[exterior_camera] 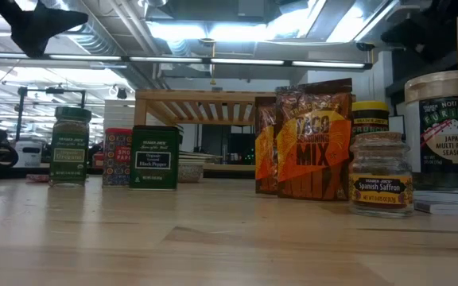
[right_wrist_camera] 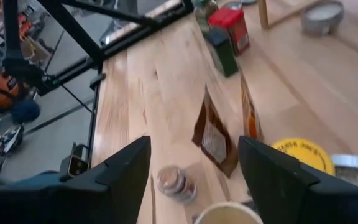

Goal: Shelf spices
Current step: Put the bottom orange seasoning pack on the shelf

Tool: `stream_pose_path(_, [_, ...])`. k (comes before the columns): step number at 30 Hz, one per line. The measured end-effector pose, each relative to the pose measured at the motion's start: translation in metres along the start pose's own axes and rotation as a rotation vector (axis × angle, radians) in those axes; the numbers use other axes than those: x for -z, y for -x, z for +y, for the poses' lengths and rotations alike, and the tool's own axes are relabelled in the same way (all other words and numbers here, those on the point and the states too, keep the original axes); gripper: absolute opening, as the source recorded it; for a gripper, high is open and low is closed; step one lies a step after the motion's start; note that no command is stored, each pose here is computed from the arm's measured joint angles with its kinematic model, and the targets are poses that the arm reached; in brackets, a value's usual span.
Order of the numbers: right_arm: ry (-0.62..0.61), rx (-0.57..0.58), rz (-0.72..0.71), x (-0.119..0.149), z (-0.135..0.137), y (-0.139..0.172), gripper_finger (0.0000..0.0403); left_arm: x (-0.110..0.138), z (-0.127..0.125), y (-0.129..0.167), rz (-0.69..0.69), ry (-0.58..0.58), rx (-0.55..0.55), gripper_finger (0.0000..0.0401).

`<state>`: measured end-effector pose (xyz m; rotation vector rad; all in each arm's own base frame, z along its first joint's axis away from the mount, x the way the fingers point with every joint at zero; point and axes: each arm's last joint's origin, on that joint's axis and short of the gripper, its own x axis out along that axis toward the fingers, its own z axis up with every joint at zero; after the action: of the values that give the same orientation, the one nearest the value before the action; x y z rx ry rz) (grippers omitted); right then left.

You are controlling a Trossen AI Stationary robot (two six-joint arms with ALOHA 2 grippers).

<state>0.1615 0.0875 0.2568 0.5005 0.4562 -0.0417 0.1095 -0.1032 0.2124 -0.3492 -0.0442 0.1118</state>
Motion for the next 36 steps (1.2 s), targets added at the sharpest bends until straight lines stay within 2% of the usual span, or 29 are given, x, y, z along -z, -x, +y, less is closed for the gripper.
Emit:
stream_pose_path(6, [0.013,0.051,-0.031,0.002,0.001,-0.008,0.0248,-0.001,0.001,-0.001,-0.009,0.169,-0.011,0.034])
stream_pose_path(9, [0.024,0.071,-0.018,0.006,0.003,-0.019,0.0248,0.0,0.003,-0.004,-0.014,0.211,-0.037,0.034])
stream_pose_path(15, [0.042,0.099,0.0,0.017,0.008,-0.043,0.0248,0.005,0.01,-0.015,-0.014,0.153,-0.115,0.034])
stream_pose_path(20, [0.05,0.131,-0.014,0.025,0.01,-0.059,0.0248,0.009,0.013,-0.022,0.014,0.123,-0.103,0.034])
stream_pose_path(25, [0.112,0.19,-0.031,0.03,0.01,-0.07,0.0248,0.008,0.014,-0.025,0.013,0.117,-0.106,0.034])
stream_pose_path(31, [0.161,0.189,0.022,0.019,0.01,-0.088,0.0248,0.008,0.014,-0.025,0.014,0.116,-0.105,0.034])
stream_pose_path(36, [0.155,0.197,0.127,0.007,0.007,-0.099,0.0248,0.008,0.014,-0.025,0.014,0.116,-0.105,0.034])
